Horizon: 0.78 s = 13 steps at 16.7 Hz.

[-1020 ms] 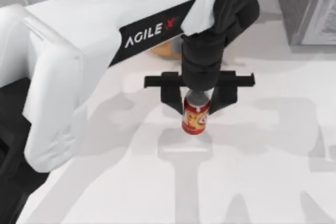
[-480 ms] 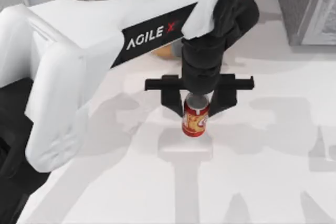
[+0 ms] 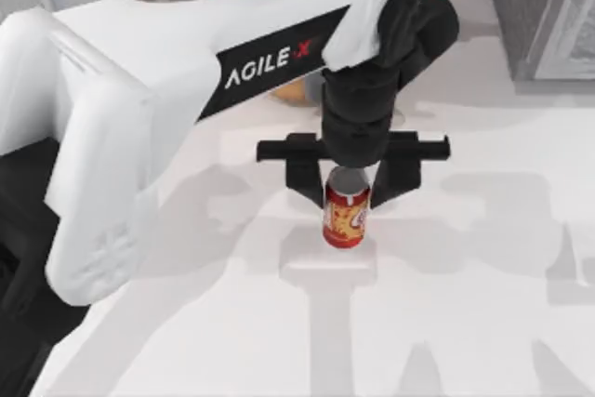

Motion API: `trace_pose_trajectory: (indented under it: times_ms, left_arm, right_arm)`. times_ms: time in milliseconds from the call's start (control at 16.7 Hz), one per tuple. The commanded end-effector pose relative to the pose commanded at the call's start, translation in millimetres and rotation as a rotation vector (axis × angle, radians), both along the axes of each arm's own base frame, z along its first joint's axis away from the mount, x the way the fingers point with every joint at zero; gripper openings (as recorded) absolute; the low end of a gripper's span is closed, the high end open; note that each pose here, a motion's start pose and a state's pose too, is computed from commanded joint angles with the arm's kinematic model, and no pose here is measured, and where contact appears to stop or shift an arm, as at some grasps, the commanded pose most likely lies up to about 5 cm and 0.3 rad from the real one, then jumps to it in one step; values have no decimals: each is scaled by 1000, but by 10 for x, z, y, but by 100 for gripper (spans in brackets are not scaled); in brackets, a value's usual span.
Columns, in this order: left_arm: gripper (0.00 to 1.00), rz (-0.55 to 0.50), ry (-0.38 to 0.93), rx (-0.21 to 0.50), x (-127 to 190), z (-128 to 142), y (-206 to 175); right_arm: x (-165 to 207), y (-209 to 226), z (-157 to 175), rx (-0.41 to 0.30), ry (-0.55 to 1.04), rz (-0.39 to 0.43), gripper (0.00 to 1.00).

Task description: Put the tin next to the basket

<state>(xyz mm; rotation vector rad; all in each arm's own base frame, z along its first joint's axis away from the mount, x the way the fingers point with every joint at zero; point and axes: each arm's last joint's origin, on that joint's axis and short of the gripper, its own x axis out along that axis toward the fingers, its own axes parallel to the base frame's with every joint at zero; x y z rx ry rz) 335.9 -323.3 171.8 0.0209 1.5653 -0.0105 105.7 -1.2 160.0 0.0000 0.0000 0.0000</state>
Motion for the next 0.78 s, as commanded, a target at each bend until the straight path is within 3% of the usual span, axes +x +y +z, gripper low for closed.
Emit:
trace_pose_trajectory:
  times_ms: [240,780]
  left_arm:
    - [98,0,0,0,0,0,0]
    - [100,2,0,0,7,0,7]
  right_arm:
    - [0,0,0,0,0,0,100]
    - [0,0,0,0,0,0,100]
